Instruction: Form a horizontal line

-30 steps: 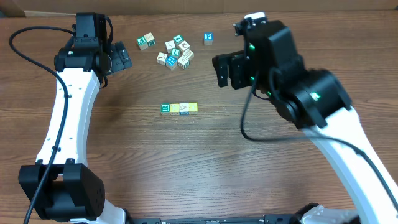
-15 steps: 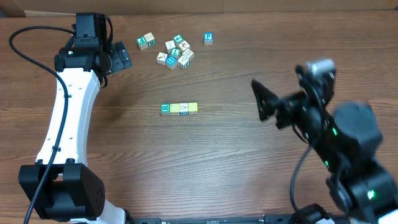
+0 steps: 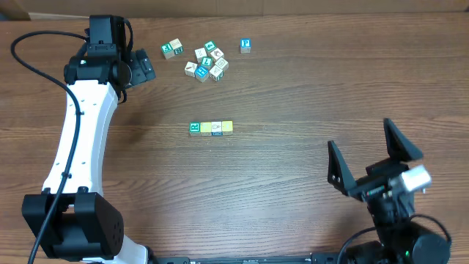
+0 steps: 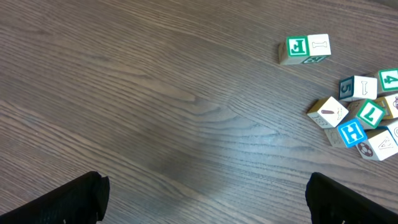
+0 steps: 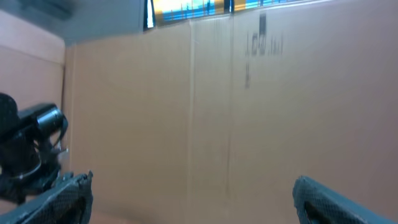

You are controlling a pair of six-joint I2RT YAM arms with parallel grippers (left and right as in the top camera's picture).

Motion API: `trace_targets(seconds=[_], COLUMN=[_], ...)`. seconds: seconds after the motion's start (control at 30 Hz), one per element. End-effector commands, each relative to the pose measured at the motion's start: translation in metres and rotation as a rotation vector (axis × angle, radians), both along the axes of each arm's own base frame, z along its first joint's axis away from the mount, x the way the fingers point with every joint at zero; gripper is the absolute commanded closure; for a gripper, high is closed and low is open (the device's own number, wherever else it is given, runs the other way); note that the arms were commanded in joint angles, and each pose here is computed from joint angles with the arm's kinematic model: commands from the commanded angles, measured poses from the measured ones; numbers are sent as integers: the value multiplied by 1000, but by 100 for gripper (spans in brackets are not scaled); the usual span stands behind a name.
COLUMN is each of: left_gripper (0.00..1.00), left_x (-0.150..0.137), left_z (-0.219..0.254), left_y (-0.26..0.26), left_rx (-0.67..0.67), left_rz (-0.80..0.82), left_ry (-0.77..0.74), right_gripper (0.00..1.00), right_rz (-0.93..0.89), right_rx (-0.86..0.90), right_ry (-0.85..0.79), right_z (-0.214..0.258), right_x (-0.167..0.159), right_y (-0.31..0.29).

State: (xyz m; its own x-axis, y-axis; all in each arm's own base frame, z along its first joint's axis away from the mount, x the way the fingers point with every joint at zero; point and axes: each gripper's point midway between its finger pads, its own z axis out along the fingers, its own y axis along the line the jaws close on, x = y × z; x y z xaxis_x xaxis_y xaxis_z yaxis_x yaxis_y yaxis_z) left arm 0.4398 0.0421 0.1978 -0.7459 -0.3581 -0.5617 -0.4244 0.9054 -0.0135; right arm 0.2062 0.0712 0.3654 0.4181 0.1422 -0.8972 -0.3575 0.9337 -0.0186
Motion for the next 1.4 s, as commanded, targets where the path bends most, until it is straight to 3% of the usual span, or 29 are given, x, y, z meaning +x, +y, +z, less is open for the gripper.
trace_targets(seconds=[0.0,0.43,0.67,0.87,1.37], left_gripper=[0,0,1,0,0], left_x=[1,1,1,1,1], left_z=[0,0,0,0,0], left_y=[2,2,2,2,2], left_rx=[16,16,16,16,16], left_rz=[3,3,3,3,3], left_ry=[0,0,0,0,0], right_gripper=[0,0,0,0,0], right_rz=[-15,-35,-36,-34,-34], right_rx=[1,-10,-45,-106,-72], right_ry=[-45,33,185,467,477], right_z=[-16,-77,-125,-194,-194], right_x=[-6,5,21,30,30], right_y=[-4,-6,-3,-1,-2])
